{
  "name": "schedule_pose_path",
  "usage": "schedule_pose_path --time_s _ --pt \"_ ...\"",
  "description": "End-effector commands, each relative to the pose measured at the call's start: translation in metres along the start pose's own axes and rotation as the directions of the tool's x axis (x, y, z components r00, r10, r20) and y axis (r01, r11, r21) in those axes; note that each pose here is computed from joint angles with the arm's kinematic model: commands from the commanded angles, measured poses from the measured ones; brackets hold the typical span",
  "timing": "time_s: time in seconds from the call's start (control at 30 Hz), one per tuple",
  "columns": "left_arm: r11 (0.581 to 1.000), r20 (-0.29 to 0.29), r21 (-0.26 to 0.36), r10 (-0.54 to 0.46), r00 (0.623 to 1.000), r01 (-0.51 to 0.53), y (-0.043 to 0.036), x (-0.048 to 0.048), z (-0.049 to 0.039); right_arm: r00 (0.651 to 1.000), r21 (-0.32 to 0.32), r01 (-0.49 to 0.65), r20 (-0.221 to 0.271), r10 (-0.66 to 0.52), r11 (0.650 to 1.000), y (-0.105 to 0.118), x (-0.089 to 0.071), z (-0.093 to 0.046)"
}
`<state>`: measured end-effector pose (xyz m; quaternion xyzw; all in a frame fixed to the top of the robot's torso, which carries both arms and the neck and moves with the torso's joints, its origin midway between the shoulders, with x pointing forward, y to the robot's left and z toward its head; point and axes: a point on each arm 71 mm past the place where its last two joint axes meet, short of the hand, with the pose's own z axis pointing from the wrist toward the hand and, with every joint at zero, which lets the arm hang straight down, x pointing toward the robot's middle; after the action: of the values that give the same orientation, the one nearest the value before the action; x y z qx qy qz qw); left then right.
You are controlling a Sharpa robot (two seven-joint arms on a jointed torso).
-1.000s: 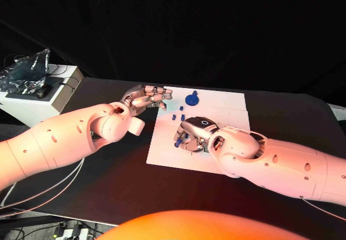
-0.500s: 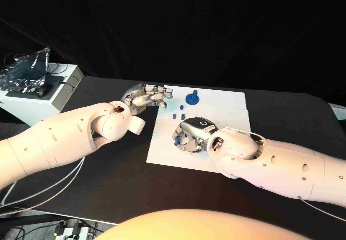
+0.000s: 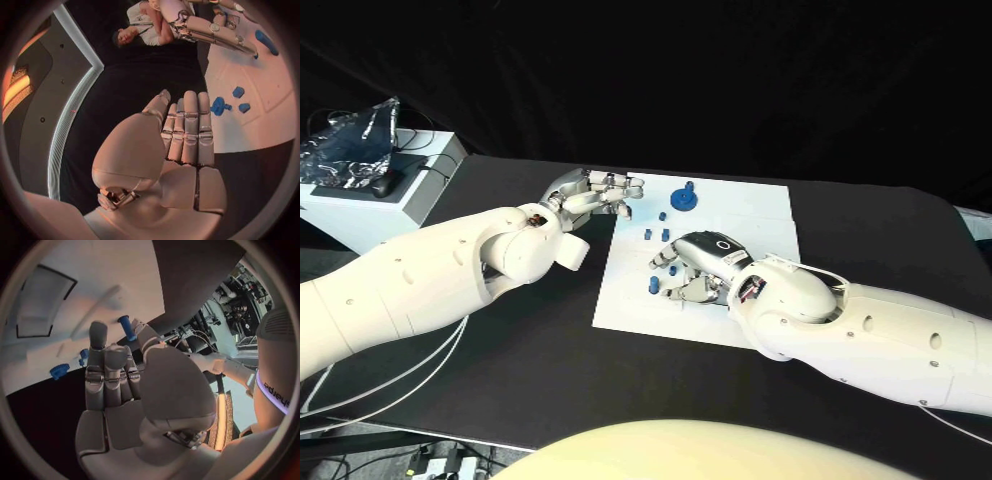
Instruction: Assemble the parts on the task board
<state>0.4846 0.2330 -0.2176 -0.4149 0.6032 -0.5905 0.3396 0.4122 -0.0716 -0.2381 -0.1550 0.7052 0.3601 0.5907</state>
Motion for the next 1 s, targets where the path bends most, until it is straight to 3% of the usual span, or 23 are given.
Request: schedule_pose_path --time_s 0.03,0.13,0.3,0.4,0.57,0.67,1.0 --pt "1.000 -0.015 0.006 -0.007 1.000 0.007 -0.0006 0.0014 0.0002 0.993 -0.022 -0.046 0.109 0.049 0.999 0.000 -0.013 -0.007" --pt "1.000 -0.015 0.006 -0.007 1.000 0.008 -0.0005 0.0013 0.0003 0.985 0.001 -0.095 0.142 0.094 0.995 -0.009 -0.023 -0.015" --pt "1.000 -0.015 0.008 -0.009 1.000 0.009 -0.0004 0.0014 0.0002 0.959 0.098 -0.247 0.167 0.228 0.964 -0.040 -0.045 -0.032" --pt "1.000 -0.013 0.008 -0.010 1.000 0.011 0.0006 0.0011 -0.0006 0.931 0.183 -0.353 0.171 0.324 0.918 -0.067 -0.059 -0.049" --pt "1.000 -0.012 0.005 -0.013 1.000 0.013 0.0027 0.0012 -0.0025 0.884 0.320 -0.468 0.170 0.436 0.824 -0.100 -0.067 -0.077" --pt "1.000 -0.013 0.001 -0.015 1.000 0.015 0.0047 0.0015 -0.0042 0.872 0.415 -0.483 0.145 0.468 0.771 -0.113 -0.067 -0.095" --pt "1.000 -0.012 -0.007 -0.023 1.000 0.023 0.0091 0.0021 -0.0072 0.903 0.654 -0.332 0.012 0.429 0.680 -0.131 -0.066 -0.136"
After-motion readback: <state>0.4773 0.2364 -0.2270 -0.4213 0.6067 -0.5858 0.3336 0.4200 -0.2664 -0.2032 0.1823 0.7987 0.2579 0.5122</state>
